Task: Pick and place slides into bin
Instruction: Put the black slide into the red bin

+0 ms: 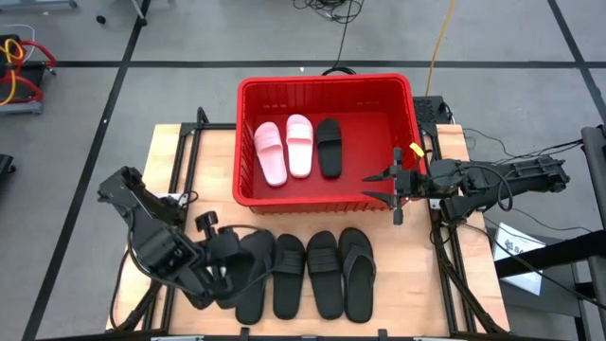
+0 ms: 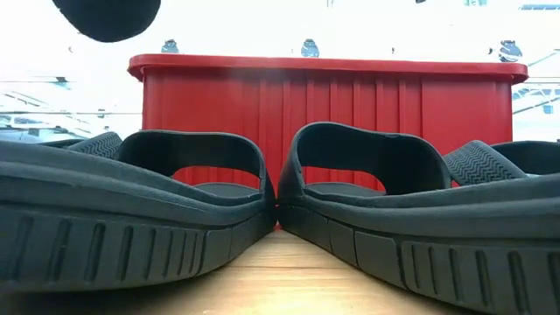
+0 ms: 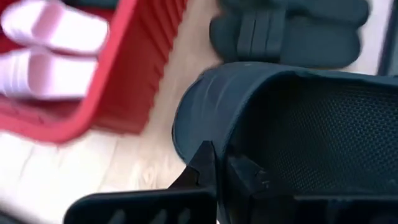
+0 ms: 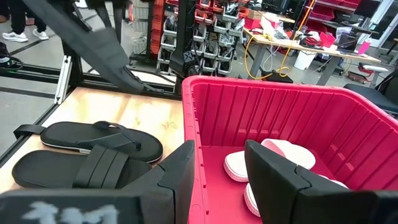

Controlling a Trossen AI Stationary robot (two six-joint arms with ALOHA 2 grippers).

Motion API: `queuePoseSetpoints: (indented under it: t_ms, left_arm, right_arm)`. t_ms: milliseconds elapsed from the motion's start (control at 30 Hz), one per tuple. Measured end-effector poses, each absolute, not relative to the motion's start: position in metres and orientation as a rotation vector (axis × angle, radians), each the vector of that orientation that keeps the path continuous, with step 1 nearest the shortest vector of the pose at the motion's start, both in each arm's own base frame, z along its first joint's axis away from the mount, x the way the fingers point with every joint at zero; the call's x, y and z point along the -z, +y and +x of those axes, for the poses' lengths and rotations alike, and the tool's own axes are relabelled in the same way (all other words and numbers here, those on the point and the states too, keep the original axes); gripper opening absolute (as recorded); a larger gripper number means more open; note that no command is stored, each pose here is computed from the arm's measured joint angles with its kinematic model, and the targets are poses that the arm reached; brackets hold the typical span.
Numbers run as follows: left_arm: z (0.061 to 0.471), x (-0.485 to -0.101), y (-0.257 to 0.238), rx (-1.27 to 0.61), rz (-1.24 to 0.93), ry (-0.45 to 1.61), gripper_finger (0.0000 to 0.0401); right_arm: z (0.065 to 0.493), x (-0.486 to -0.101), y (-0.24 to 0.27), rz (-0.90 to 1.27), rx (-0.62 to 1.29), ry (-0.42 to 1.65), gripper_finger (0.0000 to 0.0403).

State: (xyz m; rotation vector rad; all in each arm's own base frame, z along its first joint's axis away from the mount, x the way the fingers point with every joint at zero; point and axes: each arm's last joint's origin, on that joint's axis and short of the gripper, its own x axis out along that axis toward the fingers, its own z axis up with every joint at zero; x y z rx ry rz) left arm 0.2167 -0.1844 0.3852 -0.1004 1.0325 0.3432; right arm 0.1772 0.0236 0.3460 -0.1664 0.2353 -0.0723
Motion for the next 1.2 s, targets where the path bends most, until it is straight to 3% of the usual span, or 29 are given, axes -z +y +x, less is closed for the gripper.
queuePoseSetpoints:
  t_ms: [367, 800, 1200]
  left_arm:
    - [0.227, -0.443, -0.153, -0.389, 0.078, 0.743, 0.0000]
    - [0.245, -0.469, -0.100, -0.670, 0.408, 0.615, 0.0000]
    - [0.292, -0.487, -0.020, -0.832, 0.542, 0.619, 0.0000]
  right_arm:
    - [0.177, -0.346, 0.024, -0.167, 0.072, 0.235, 0.0130]
    - [0.177, -0.346, 0.023, -0.168, 0.082, 0.236, 0.0130]
    - [0.176, -0.351, 0.012, -0.300, 0.387, 0.223, 0.0130]
